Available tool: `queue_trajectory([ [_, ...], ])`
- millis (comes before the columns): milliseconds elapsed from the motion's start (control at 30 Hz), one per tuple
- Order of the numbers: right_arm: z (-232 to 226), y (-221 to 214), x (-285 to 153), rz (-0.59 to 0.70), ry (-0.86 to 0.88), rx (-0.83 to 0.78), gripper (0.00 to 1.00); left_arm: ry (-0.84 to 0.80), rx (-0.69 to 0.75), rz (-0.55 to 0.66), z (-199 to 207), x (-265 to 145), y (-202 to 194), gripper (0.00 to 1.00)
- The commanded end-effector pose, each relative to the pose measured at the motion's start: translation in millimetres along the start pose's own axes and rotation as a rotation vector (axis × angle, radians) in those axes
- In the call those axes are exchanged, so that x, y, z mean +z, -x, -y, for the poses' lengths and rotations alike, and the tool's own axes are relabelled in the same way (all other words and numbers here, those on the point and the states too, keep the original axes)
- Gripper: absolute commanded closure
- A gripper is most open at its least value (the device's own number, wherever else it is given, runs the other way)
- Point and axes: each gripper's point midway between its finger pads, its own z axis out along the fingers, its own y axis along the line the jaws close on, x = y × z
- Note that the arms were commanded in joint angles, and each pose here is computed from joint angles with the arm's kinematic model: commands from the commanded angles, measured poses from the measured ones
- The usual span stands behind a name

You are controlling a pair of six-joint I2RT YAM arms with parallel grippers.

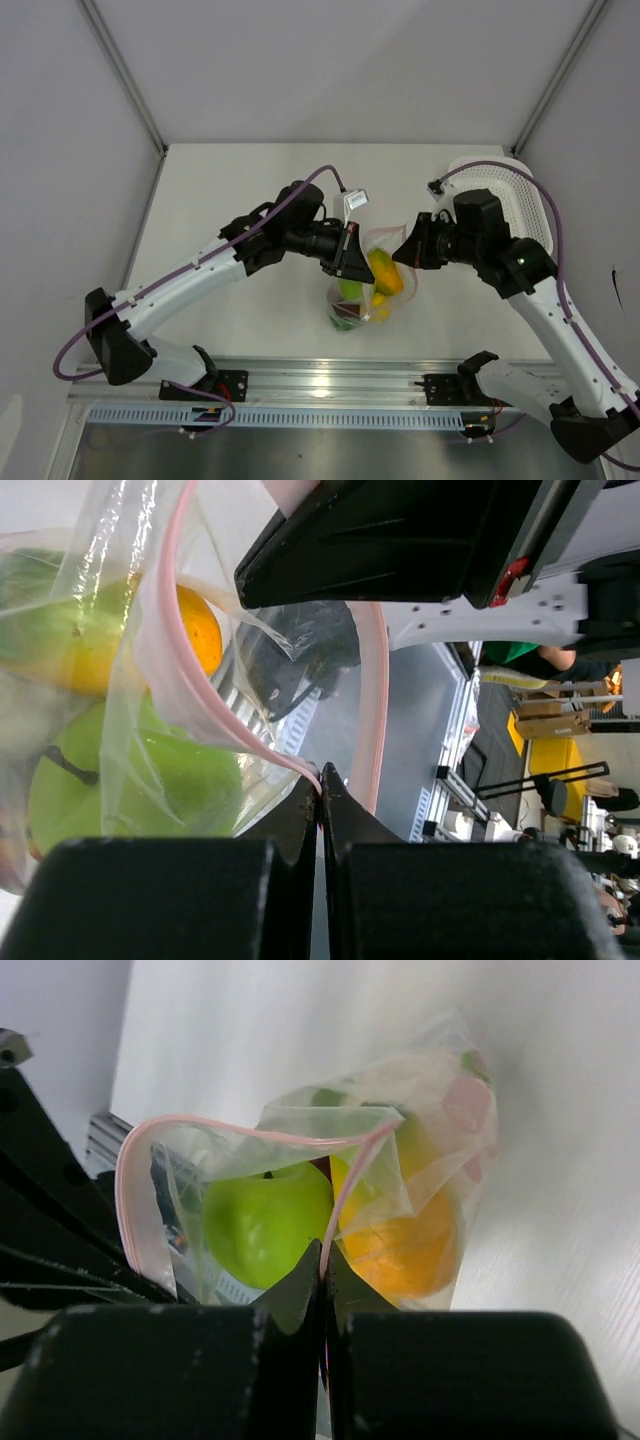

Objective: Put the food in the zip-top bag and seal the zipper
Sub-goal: Adjust the zipper food storage bag at the center of the board.

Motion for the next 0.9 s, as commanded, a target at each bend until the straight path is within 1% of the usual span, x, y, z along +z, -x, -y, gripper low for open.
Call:
queue_trajectory([
  [0,1,-3,14,-0.013,0.028,0.019,1.0,-0.024,-0.017,-0.007,-2,8,1,0.99],
  [133,0,9,6,0.006,-0.002,-0.007,1.0,-0.085,0.045,0.058,32,-11,20,0.99],
  [267,-20,24,-4,0.042,0.055,-0.011,1.0,-0.119,0.058,0.083,51,-25,26,1.0],
  [367,-33,30,-6,0.057,0.109,0.004,1.0,-0.121,0.05,0.066,47,-20,23,0.99],
  [433,-36,32,-7,0.064,0.125,0.0,1.0,-0.085,0.021,0.033,32,-10,17,0.99],
  [533,-32,31,-3,0.057,0.109,0.003,1.0,-0.063,-0.013,-0.009,17,2,9,0.99],
  [700,-32,30,4,0.038,0.121,0.007,1.0,-0.103,-0.005,0.007,27,3,9,0.99],
  [867,-29,24,17,-0.001,0.127,0.02,0.95,-0.097,-0.022,0.017,23,5,7,1.0],
])
